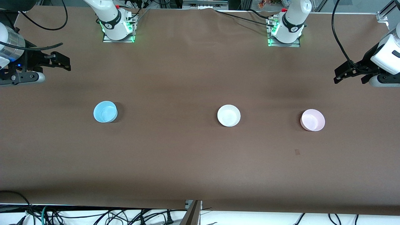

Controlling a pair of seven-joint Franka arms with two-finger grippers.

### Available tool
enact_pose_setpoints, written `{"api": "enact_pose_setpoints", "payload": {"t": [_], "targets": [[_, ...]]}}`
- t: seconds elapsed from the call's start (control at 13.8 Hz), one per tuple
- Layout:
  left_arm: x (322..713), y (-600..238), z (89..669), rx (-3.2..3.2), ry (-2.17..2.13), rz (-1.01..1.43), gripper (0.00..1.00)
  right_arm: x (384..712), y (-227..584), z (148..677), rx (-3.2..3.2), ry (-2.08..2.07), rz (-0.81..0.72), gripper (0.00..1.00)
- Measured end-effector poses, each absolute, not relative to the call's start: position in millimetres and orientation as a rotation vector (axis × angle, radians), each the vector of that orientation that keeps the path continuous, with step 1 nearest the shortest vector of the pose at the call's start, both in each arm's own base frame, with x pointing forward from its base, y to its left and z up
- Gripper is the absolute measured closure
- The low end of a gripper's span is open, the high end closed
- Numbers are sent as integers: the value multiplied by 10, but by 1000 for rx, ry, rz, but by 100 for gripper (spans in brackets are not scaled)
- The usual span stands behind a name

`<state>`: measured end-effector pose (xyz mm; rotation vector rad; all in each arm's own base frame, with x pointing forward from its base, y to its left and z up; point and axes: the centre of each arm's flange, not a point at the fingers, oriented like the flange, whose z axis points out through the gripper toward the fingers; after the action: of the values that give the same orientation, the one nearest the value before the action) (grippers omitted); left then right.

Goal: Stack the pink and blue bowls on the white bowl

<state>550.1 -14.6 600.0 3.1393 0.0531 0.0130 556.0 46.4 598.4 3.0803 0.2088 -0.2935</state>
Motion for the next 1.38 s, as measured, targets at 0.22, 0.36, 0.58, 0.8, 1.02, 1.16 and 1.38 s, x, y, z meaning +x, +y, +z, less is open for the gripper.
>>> {"api": "enact_pose_setpoints", "payload": {"t": [0.22, 0.36, 0.58, 0.8, 1.02, 1.16, 1.38], "targets": [[5501, -145, 6000, 3139, 53, 13, 0, 5569, 465, 5990, 3081, 209, -282, 0], [5501, -142, 6000, 3139, 54, 13, 0, 5575, 465, 5993, 3082, 209, -274, 0], [5503, -140, 5996, 3139, 55, 12, 0, 5576, 465, 5993, 3082, 209, -273, 0], [5508, -139, 5985, 3139, 55, 9, 0, 5576, 465, 5993, 3082, 209, -273, 0], [5509, -138, 5984, 3139, 55, 8, 0, 5576, 465, 5993, 3082, 209, -273, 0], [5509, -137, 5984, 3139, 55, 8, 0, 5576, 465, 5993, 3082, 209, -273, 0], [5509, -137, 5984, 3139, 56, 8, 0, 5576, 465, 5993, 3082, 209, -273, 0]]}}
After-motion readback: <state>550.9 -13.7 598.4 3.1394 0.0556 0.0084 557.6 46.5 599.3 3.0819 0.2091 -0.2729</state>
